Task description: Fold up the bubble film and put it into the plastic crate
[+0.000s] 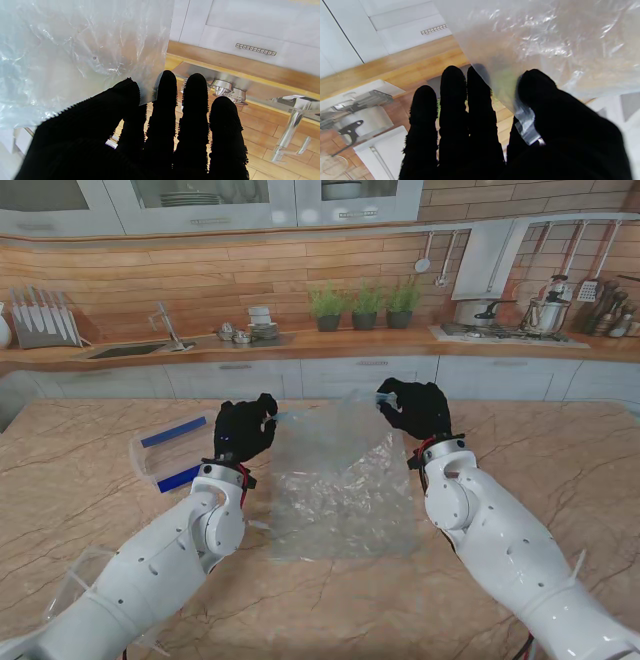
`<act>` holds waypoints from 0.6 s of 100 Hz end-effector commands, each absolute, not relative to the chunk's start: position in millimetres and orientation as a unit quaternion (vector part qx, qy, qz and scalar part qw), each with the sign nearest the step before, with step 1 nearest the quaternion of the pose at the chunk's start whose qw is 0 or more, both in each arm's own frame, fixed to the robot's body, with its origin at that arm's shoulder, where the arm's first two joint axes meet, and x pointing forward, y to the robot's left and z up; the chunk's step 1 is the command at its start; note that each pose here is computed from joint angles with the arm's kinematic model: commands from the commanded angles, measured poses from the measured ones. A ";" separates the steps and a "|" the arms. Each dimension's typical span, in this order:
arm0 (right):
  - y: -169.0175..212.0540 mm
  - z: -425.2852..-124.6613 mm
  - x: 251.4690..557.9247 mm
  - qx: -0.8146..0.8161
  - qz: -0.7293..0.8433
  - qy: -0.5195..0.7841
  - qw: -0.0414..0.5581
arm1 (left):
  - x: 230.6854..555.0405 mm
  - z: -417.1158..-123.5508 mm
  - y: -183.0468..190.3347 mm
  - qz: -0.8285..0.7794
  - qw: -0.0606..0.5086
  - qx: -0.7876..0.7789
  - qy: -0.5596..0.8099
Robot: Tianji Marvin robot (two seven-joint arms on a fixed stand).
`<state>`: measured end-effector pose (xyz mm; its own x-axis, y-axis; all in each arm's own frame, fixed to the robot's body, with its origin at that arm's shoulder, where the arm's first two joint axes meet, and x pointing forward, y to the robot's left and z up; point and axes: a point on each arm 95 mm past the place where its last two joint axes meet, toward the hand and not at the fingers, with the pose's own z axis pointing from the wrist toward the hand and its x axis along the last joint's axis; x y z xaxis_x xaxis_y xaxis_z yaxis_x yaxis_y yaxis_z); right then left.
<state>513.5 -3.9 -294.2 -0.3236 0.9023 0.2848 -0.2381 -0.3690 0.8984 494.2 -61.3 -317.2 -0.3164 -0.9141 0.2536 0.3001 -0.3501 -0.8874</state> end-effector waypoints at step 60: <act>-31.6 -354.0 437.3 0.345 0.684 0.503 0.401 | 450.4 -350.8 -40.4 -0.697 0.433 -0.286 0.495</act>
<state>448.8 -29.0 -341.4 -0.4317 0.8986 0.0783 -0.2380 -0.1972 0.9510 455.7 -43.1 -346.4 -0.4485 -0.8931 -0.0341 0.3449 -0.1378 -0.9285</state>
